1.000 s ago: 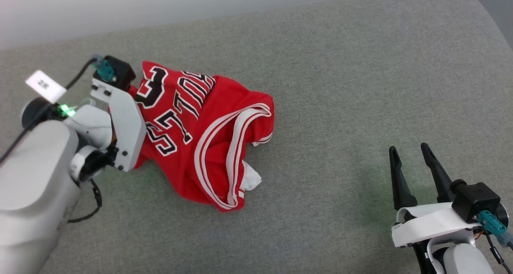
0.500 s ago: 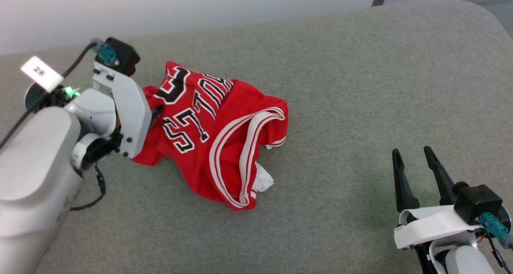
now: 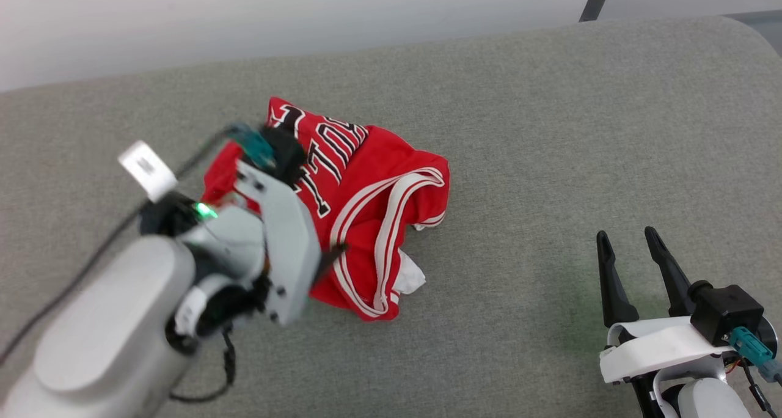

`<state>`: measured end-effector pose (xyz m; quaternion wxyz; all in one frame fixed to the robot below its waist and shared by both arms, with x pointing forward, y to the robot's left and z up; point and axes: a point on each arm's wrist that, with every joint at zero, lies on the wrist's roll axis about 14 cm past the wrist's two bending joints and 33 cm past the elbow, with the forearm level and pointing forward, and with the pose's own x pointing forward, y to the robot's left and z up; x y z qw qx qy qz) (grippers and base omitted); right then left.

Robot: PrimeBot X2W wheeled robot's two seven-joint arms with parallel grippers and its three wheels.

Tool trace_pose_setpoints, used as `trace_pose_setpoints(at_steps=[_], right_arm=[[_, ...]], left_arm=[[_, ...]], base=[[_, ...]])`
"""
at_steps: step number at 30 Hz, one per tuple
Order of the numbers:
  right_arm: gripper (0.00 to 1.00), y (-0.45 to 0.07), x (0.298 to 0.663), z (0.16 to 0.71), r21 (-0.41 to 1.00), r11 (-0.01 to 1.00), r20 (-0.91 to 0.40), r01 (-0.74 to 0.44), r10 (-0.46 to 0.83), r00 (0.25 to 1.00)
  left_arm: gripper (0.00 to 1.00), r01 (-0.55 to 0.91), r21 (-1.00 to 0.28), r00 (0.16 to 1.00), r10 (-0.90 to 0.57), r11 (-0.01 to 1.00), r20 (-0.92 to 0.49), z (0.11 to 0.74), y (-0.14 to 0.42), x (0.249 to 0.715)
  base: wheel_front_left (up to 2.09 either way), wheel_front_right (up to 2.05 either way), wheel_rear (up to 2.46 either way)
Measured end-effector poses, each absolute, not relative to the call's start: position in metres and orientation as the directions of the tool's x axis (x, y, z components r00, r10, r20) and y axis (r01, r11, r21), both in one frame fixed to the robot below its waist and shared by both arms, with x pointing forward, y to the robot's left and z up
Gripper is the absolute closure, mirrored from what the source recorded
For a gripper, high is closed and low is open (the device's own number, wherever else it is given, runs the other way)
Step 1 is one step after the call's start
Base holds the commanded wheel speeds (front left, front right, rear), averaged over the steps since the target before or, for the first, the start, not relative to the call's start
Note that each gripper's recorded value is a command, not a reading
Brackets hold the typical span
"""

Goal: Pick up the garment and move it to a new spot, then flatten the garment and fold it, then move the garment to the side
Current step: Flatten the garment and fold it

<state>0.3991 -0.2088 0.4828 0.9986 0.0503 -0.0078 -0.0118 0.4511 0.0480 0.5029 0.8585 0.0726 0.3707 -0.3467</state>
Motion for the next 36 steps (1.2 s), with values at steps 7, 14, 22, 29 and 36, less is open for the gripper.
trace_pose_setpoints(at_steps=[7,14,22,29,36], right_arm=[[0.0,-0.212,0.397,0.48,0.11,0.993,0.005,0.036,-0.037,0.999],[0.0,-0.22,0.394,0.479,0.112,0.992,0.001,0.06,-0.06,0.998],[0.0,-0.224,0.391,0.478,0.113,0.991,-0.003,0.073,-0.073,0.997],[0.0,-0.225,0.389,0.477,0.113,0.991,-0.006,0.075,-0.075,0.997],[0.0,-0.221,0.389,0.479,0.112,0.992,-0.001,0.064,-0.064,0.998]], left_arm=[[0.0,0.682,-0.176,0.384,-0.552,0.71,-0.74,0.478,0.035,0.424],[0.0,0.684,-0.165,0.353,-0.52,0.711,-0.778,0.45,0.036,0.423],[0.59,0.642,-0.142,0.352,-0.454,0.753,-0.819,0.42,0.046,0.428],[1.0,0.614,-0.165,0.335,-0.443,0.772,-0.831,0.417,0.049,0.427],[1.0,0.627,-0.061,0.43,-0.411,0.776,-0.804,0.453,0.066,0.453]], base=[[0.0,0.0,0.0],[0.0,0.0,0.0],[0.0,0.0,0.0],[0.0,0.0,0.0],[0.0,0.0,0.0]])
